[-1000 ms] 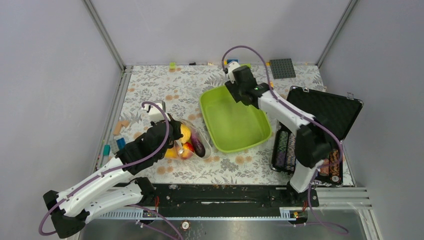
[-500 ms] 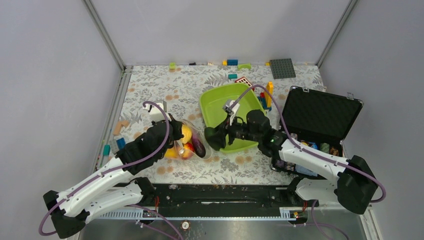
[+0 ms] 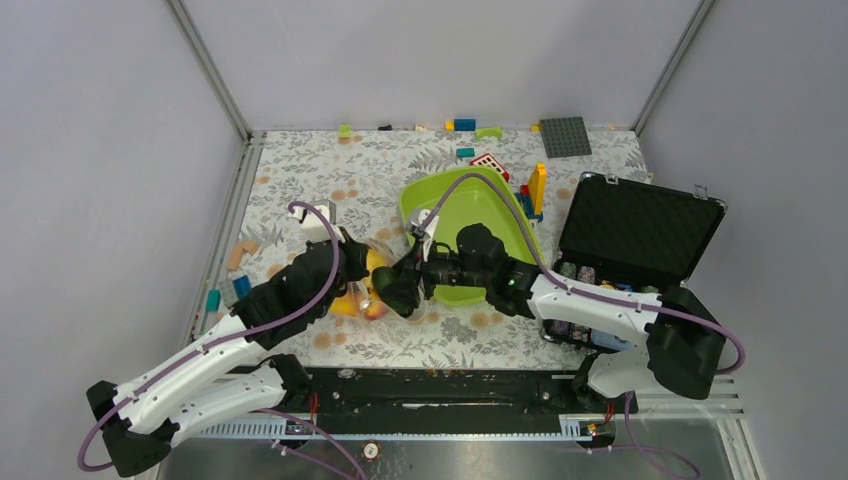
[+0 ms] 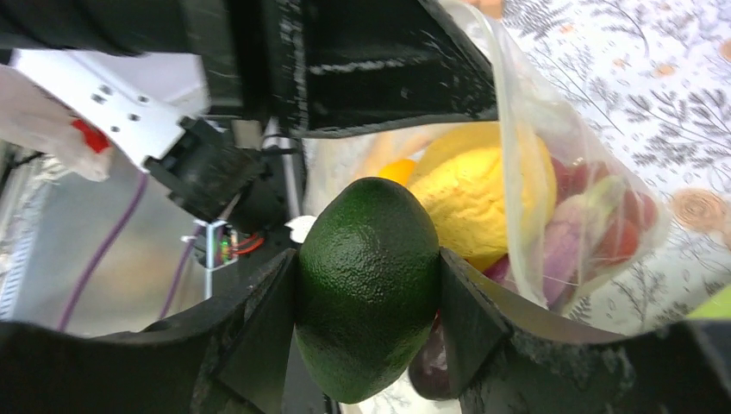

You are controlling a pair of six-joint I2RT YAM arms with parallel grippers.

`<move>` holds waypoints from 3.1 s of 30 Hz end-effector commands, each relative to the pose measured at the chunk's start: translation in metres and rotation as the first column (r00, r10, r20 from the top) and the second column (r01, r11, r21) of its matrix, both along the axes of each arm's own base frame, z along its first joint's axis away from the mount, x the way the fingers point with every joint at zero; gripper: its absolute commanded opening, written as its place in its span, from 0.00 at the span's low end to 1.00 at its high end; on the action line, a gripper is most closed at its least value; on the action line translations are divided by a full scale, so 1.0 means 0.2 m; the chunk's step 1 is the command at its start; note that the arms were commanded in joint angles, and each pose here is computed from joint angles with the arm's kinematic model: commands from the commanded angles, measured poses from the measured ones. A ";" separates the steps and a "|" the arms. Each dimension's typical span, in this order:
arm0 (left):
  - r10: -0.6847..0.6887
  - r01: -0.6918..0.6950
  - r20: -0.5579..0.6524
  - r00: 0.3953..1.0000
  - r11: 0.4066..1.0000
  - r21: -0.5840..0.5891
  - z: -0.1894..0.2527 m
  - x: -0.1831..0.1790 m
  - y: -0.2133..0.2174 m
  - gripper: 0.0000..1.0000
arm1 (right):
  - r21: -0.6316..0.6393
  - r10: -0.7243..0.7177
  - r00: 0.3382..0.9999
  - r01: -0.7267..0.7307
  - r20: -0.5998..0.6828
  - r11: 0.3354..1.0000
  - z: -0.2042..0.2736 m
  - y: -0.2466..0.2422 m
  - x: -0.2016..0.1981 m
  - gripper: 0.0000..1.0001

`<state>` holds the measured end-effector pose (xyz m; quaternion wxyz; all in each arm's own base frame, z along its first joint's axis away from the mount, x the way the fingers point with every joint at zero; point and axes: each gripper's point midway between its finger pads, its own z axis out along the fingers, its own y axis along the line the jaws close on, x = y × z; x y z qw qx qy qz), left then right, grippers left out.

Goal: Place the food in the zip-top bag and seal the zipper
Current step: Place the fake fruit in the zipper food storage bag, then adjust the zipper food storage bag at the center of the board.

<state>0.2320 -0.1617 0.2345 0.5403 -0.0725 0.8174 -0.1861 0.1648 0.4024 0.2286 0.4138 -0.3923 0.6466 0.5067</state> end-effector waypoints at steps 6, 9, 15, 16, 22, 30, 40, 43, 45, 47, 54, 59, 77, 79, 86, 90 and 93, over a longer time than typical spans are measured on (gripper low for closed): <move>-0.035 0.040 0.067 0.997 0.996 -0.078 0.11 0.01 -0.05 0.00 | -0.170 -0.120 0.981 0.145 0.150 0.975 -0.12 0.05 0.13 0.37; -0.066 0.071 0.070 0.995 0.994 -0.079 0.12 0.00 -0.08 0.00 | -0.192 -0.106 0.981 0.137 0.161 0.972 -0.15 0.07 0.13 0.37; -0.111 0.116 0.063 0.992 0.990 -0.081 0.12 -0.01 -0.13 0.00 | -0.160 -0.064 0.984 0.091 0.168 0.983 -0.11 0.16 0.11 0.37; -0.114 0.119 0.062 0.992 0.990 -0.081 0.12 -0.01 -0.13 0.00 | -0.146 -0.067 0.983 0.092 0.170 0.985 -0.10 0.18 0.12 0.37; -0.127 0.132 0.064 0.990 0.987 -0.089 0.12 -0.01 -0.14 0.00 | -0.090 -0.327 0.929 0.345 0.172 0.934 -0.08 0.21 0.32 0.40; -0.136 0.142 0.066 0.988 0.985 -0.097 0.13 -0.02 -0.15 0.00 | 0.050 -0.549 0.835 0.550 -0.033 0.834 -0.03 0.20 0.45 0.41; -0.128 0.135 0.068 0.989 0.985 -0.106 0.13 -0.02 -0.14 0.00 | -0.009 -0.607 0.794 0.607 -0.028 0.795 -0.08 0.17 0.44 0.55; -0.096 0.103 0.072 0.993 0.988 -0.111 0.13 -0.01 -0.11 0.00 | -0.018 -0.582 0.812 0.582 -0.034 0.813 -0.05 0.15 0.40 0.64; -0.072 0.080 0.068 0.995 0.991 -0.109 0.13 -0.01 -0.09 0.00 | -0.013 -0.555 0.831 0.555 -0.035 0.832 -0.02 0.14 0.36 0.68; -0.065 0.072 0.067 0.996 0.991 -0.108 0.14 -0.01 -0.08 0.00 | 0.001 -0.539 0.842 0.539 -0.035 0.842 0.02 0.11 0.32 0.70; -0.024 0.032 0.073 0.997 0.993 -0.111 0.15 -0.01 -0.03 0.00 | -0.021 -0.460 0.888 0.460 -0.009 0.888 0.10 0.03 0.21 0.81; -0.009 0.016 0.062 0.998 0.992 -0.126 0.16 -0.01 -0.02 0.00 | 0.004 -0.442 0.897 0.442 0.019 0.897 0.17 -0.07 0.15 0.84; -0.027 0.032 0.036 0.999 0.992 -0.122 0.13 -0.02 -0.04 0.00 | -0.300 -0.529 0.847 0.492 -0.049 0.817 -0.34 -0.31 0.08 0.73; -0.022 0.027 0.038 0.999 0.992 -0.121 0.14 -0.03 -0.03 0.00 | -0.321 -0.524 0.850 0.482 -0.053 0.815 -0.38 -0.29 0.08 0.69; -0.015 0.020 0.043 0.999 0.993 -0.116 0.14 -0.03 -0.01 0.00 | -0.354 -0.498 0.865 0.447 -0.062 0.821 -0.45 -0.18 0.10 0.13; -0.025 0.028 0.033 0.999 0.994 -0.105 0.13 -0.05 0.00 0.00 | -0.258 -0.399 0.916 0.377 -0.035 0.889 -0.21 -0.12 0.06 0.00; -0.091 0.094 0.030 0.995 0.989 -0.117 0.14 -0.09 -0.04 0.00 | -0.187 -0.332 0.943 0.323 -0.019 0.928 0.00 -0.11 0.01 0.00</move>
